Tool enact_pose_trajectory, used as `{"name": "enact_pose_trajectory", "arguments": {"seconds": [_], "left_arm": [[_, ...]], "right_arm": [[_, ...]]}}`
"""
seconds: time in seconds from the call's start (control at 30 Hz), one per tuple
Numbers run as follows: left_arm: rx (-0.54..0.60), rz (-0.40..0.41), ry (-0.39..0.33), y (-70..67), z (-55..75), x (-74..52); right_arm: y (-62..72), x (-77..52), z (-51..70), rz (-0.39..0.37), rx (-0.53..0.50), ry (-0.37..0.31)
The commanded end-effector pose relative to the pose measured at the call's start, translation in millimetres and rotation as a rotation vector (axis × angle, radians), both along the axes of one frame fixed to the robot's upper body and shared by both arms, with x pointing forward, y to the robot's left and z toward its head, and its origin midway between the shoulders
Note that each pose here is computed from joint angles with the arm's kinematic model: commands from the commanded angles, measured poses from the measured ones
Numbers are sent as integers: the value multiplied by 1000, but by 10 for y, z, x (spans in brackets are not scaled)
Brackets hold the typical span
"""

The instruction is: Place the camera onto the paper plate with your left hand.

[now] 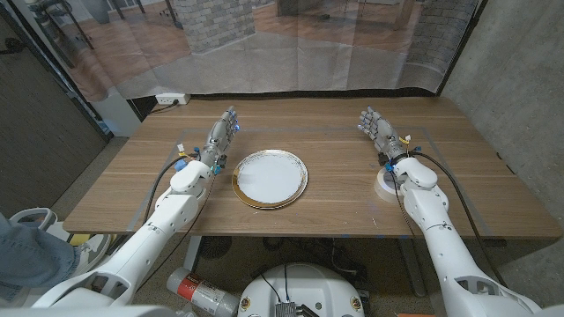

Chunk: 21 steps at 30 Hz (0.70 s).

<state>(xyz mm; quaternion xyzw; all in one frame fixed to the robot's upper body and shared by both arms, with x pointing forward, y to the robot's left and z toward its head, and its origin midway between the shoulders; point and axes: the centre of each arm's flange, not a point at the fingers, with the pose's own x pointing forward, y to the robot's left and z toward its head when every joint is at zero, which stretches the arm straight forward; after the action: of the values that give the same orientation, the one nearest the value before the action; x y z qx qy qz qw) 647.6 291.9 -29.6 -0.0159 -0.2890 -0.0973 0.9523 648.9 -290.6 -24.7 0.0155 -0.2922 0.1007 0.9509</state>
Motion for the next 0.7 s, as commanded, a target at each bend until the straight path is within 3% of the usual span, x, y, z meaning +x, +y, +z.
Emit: {"name": "enact_pose_trajectory", "arguments": {"seconds": [0.03, 0.7], "left_arm": [[34, 23, -13, 86, 93, -118], [88, 73, -71, 244, 149, -401]], "right_arm": [[-5, -27, 35, 1, -5, -19], [-11, -105, -1, -11, 8, -18]]}}
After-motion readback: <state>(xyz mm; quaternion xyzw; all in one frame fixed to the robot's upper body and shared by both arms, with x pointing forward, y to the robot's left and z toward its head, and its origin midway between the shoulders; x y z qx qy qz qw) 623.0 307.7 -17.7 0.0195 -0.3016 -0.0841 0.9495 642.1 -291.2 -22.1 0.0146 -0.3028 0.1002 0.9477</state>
